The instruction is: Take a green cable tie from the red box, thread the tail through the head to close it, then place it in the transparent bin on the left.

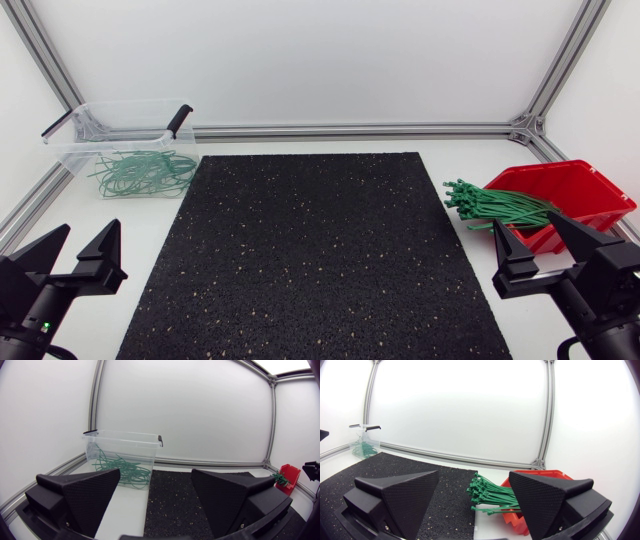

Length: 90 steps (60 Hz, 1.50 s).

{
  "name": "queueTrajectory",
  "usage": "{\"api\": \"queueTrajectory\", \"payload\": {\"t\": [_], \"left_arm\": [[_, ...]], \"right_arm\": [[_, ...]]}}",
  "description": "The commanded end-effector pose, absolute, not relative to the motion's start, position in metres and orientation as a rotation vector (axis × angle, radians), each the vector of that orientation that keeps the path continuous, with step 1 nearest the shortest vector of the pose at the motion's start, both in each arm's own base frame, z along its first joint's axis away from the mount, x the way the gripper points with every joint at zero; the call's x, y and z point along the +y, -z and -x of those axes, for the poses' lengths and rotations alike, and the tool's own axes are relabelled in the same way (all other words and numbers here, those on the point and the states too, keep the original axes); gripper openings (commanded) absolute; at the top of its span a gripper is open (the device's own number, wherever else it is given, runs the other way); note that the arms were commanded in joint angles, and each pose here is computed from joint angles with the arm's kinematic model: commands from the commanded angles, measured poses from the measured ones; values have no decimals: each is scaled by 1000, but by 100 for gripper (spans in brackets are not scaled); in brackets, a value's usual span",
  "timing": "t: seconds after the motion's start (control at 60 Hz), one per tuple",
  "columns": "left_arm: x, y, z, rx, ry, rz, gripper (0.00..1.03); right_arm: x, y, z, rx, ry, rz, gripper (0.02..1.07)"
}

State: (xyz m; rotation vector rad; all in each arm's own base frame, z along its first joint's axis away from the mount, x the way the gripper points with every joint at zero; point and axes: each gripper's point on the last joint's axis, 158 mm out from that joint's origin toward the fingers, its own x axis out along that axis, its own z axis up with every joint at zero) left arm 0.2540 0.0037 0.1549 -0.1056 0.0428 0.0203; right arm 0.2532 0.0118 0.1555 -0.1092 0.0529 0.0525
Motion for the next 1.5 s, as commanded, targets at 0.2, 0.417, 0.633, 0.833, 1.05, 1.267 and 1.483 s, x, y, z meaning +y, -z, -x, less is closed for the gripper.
{"api": "queueTrajectory", "payload": {"t": [0.2, 0.417, 0.633, 0.833, 1.05, 1.267, 1.483], "left_arm": [[4, -134, -255, 85, -25, 126, 99], [4, -134, -255, 85, -25, 126, 99], [4, -134, -255, 85, -27, 126, 99], [4, -134, -255, 85, -25, 126, 99], [4, -134, -255, 85, -28, 126, 99], [6, -134, -255, 84, -34, 127, 99], [6, -134, -255, 84, -34, 127, 99]], "right_arm": [[13, -148, -254, 59, -55, 107, 104], [12, -148, -254, 59, -53, 102, 104], [10, -173, -250, 32, -42, 102, 104], [7, -210, -252, 74, -32, 102, 104], [6, -239, -265, 189, -51, 120, 104], [-1, -230, -296, 481, -186, 229, 104], [-37, -196, -322, 760, -280, 432, 103]]}}
